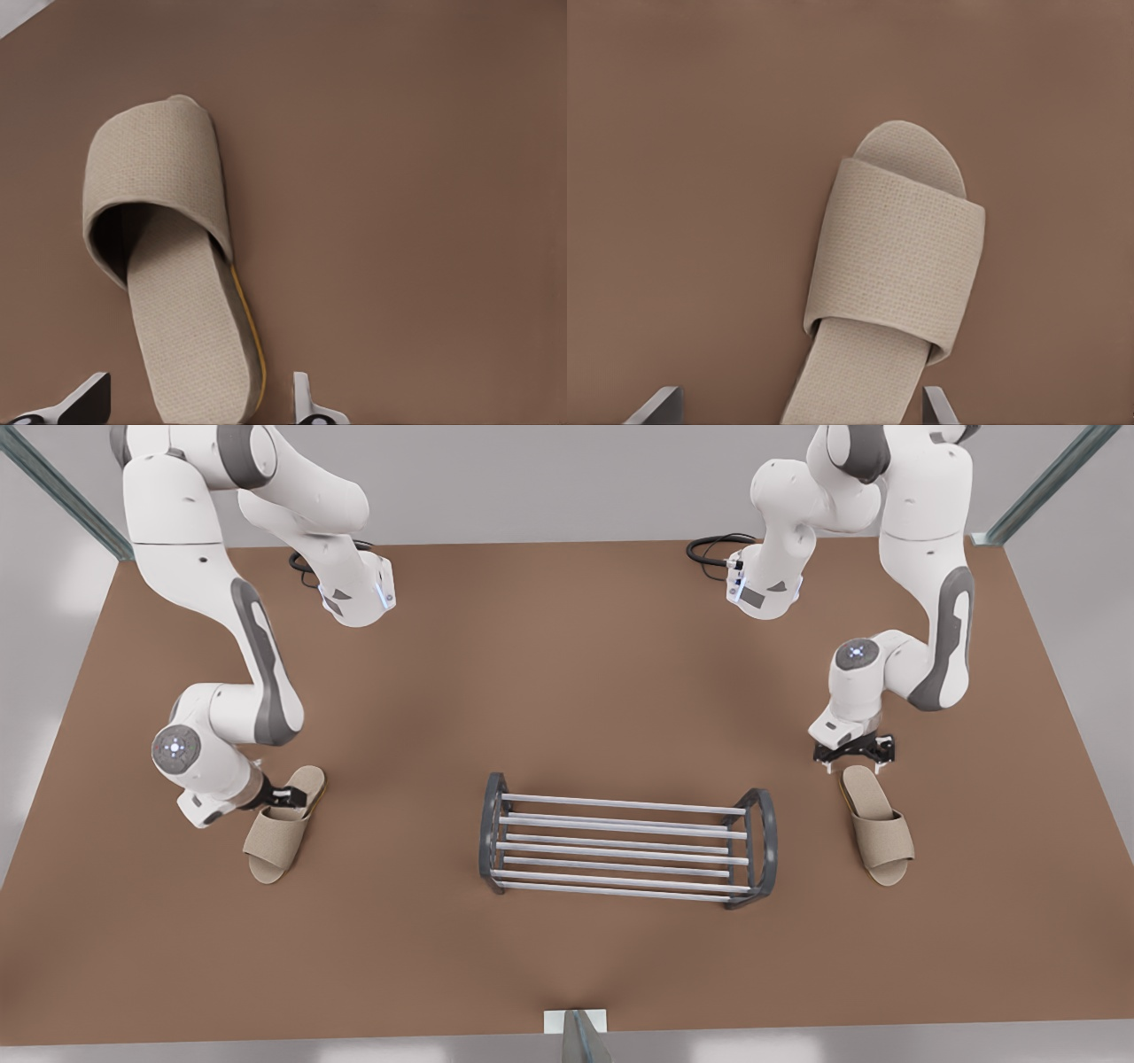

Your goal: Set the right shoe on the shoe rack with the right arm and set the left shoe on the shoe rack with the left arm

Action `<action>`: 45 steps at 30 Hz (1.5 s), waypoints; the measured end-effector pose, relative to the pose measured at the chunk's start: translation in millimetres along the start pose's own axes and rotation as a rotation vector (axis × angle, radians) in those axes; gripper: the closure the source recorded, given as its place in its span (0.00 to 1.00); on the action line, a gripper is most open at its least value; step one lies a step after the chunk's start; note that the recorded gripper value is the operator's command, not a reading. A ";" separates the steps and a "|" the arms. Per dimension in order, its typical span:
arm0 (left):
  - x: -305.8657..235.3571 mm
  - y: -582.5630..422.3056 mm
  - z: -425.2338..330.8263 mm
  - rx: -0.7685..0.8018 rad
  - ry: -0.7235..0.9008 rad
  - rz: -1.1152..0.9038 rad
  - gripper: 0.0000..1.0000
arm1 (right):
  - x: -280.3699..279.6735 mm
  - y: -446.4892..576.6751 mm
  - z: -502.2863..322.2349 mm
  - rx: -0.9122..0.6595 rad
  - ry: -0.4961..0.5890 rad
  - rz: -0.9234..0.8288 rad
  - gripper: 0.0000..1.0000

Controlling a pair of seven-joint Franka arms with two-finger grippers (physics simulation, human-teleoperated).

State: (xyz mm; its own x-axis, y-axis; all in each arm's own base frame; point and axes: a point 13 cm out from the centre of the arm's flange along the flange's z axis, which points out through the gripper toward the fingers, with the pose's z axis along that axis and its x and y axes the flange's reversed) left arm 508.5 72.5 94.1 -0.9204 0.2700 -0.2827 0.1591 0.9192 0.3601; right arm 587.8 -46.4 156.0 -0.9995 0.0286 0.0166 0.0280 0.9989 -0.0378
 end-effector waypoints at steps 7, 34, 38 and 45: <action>-13.4 -42.5 28.5 0.174 -0.052 -0.298 0.00 | 6.6 -4.6 9.8 -0.001 -0.011 -0.008 0.00; -106.2 37.7 79.2 -0.274 -0.300 -0.772 0.00 | 4.2 -40.2 56.9 -0.009 -0.008 0.030 0.00; -107.0 27.6 83.8 -0.250 -0.324 -0.886 0.00 | 1.6 -43.7 67.9 -0.011 -0.004 0.035 0.00; -123.9 28.4 88.9 -0.219 -0.385 -1.029 0.00 | -3.2 -49.4 79.6 -0.013 -0.010 0.040 0.00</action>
State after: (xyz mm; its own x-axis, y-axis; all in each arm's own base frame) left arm 658.8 90.6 60.4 -0.4001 -0.4839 -0.7783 -0.7152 0.6959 -0.0651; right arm 588.2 -98.8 78.3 -0.9976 0.0687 0.0050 0.0685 0.9973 -0.0256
